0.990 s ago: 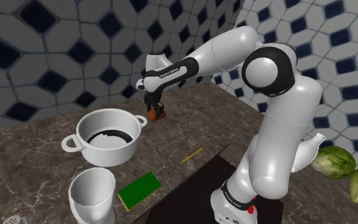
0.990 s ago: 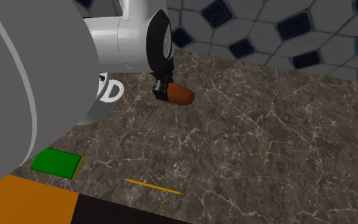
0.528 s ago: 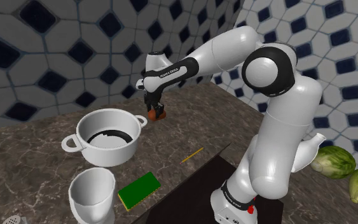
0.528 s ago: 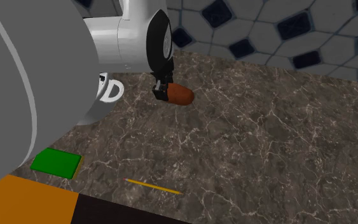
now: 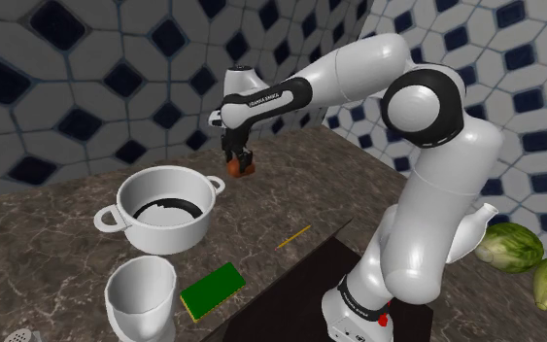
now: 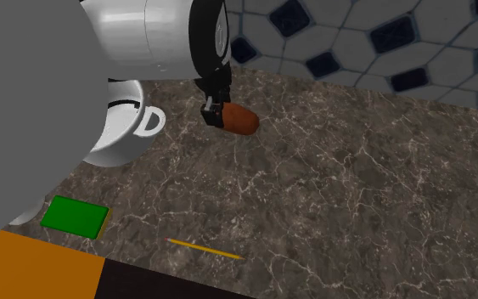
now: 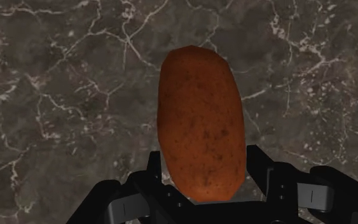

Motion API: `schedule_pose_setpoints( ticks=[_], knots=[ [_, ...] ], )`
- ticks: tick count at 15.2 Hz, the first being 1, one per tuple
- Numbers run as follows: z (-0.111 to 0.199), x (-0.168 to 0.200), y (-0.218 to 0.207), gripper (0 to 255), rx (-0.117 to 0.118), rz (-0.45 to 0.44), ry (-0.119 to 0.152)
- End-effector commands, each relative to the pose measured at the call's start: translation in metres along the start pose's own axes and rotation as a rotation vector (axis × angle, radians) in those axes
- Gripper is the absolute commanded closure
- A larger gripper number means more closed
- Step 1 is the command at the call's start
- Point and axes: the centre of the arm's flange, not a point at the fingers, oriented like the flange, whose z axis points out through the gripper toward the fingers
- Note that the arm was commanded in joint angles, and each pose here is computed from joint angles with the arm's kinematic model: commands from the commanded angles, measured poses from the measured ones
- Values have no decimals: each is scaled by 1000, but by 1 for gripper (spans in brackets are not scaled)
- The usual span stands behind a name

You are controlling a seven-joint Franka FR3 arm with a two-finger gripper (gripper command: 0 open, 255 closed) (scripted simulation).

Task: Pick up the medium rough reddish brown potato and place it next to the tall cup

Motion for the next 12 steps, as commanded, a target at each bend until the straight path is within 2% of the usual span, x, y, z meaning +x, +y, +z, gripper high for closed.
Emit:
schedule_pose_setpoints(
  ticks=[1, 12],
  knots=[
    [-11, -2, -2, 255, 0, 0, 0],
    [-68, -9, -6, 255, 0, 0, 0]
  ],
)
